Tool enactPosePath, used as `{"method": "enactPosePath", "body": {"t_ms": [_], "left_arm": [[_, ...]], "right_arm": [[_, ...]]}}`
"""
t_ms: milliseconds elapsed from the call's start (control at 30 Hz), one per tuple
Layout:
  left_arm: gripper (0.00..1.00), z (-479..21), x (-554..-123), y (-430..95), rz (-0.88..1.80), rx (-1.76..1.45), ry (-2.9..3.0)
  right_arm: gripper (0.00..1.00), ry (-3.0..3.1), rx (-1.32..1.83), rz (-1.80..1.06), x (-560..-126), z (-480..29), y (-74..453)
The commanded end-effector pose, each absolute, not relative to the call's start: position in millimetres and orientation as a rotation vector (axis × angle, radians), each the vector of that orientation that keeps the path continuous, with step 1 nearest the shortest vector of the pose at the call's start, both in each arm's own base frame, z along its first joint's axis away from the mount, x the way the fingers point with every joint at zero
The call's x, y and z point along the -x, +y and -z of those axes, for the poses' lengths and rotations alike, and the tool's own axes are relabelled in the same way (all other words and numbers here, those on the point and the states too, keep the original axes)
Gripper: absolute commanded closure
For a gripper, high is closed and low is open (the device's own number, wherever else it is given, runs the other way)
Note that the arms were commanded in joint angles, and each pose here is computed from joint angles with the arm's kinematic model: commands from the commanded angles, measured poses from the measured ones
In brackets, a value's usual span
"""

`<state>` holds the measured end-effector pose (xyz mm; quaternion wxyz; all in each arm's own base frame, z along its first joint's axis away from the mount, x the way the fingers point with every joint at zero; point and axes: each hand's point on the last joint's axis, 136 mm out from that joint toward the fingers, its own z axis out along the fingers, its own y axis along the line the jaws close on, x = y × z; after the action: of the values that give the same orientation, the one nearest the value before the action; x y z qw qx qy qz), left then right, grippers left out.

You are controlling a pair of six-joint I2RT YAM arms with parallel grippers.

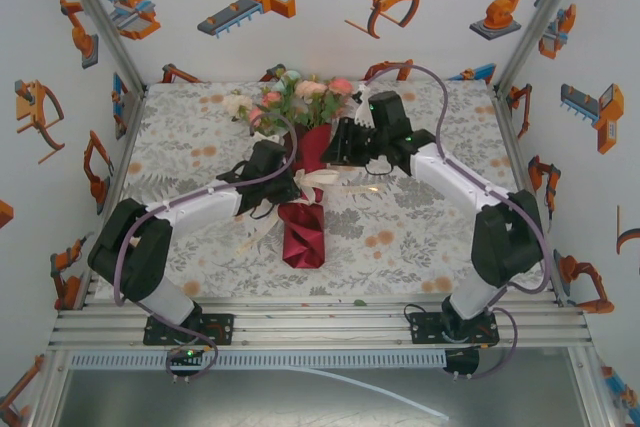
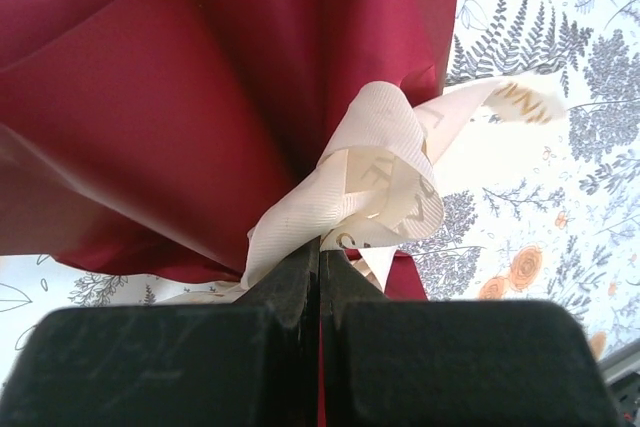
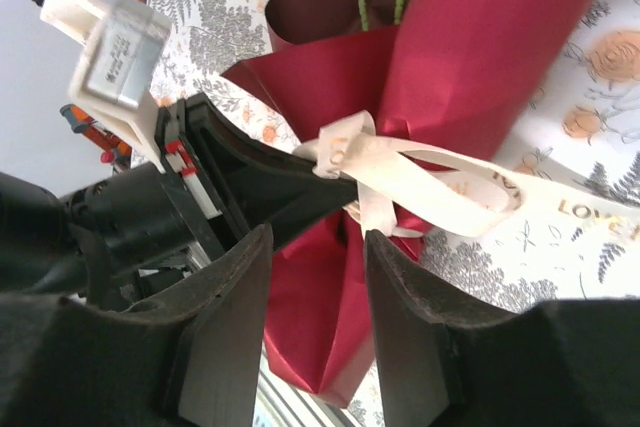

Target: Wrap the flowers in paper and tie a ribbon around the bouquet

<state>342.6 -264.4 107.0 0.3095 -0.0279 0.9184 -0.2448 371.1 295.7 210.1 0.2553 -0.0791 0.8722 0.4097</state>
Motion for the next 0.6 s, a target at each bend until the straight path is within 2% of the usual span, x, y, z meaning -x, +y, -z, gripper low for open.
{"method": "enactPosePath", "body": {"t_ms": [0,333,567], "left_arm": [[0.97,-121.8,-353.2,-273.2,0.745,0.119,2.388],[0.97,-113.9,-360.1,-272.0,0.793,0.181,2.407],[0.97,-110.3,-363.3,-272.5,0.851,0.239,2.41]], "right_arm": [[0.62,2.37,0.255,-1.099,-357.1,-203.4,292.6],[0.64,2.421,0.391,-1.103,-337.9,-163.1,337.9],[0.57,2.448,0.444,-1.073,-343.0,-136.8,348.3]]}}
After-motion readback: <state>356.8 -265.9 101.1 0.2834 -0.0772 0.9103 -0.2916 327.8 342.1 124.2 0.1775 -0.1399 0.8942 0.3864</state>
